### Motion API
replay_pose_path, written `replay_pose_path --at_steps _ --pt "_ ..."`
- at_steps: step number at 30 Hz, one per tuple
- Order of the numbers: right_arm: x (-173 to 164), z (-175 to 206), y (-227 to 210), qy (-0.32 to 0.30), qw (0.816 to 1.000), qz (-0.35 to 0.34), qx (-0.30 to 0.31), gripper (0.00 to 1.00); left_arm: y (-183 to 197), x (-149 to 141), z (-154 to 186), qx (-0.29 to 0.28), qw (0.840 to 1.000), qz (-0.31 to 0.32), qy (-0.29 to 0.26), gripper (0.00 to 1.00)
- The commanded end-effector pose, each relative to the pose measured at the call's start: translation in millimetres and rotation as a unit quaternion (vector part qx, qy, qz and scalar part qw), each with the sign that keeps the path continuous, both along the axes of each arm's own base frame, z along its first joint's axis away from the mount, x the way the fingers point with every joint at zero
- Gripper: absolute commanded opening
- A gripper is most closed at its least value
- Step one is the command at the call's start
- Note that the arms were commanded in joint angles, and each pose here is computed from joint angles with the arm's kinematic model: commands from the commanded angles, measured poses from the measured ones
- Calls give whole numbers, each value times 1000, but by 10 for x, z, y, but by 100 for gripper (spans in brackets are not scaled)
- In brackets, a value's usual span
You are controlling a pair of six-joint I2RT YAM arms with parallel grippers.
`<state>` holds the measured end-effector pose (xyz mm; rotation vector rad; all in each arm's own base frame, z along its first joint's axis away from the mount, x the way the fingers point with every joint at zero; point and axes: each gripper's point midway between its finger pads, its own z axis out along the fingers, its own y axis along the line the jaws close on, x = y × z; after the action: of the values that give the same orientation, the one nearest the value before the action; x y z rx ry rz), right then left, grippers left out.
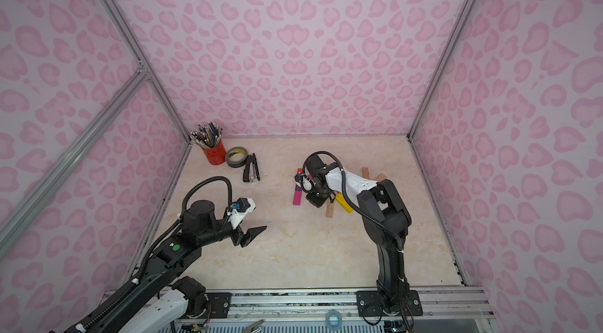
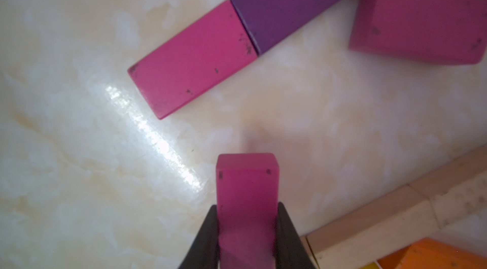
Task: Assemble the letter k with building blocks
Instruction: Assemble the building block at the center of the board.
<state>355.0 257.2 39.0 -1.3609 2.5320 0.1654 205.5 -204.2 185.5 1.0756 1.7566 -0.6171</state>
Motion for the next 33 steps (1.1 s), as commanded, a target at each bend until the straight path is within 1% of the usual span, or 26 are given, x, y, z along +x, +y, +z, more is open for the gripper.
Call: replay_pose_path --at_steps 1,10,26,30,33 --pt "30 -72 3 17 1000 -2 -4 23 -30 8 85 -11 1000 -11 -20 83" --pt "227 -206 63 24 999 -21 -10 24 -14 33 62 -13 1000 -8 -22 83" --pt "443 -274 158 27 999 -41 -2 27 22 81 63 -19 1000 -4 -22 83" --pt "464 -267 176 27 999 -43 0 29 22 83 59 -21 1000 -4 -21 83" --pt "463 -232 201 27 999 -42 7 34 24 86 61 -22 1000 -4 -22 83"
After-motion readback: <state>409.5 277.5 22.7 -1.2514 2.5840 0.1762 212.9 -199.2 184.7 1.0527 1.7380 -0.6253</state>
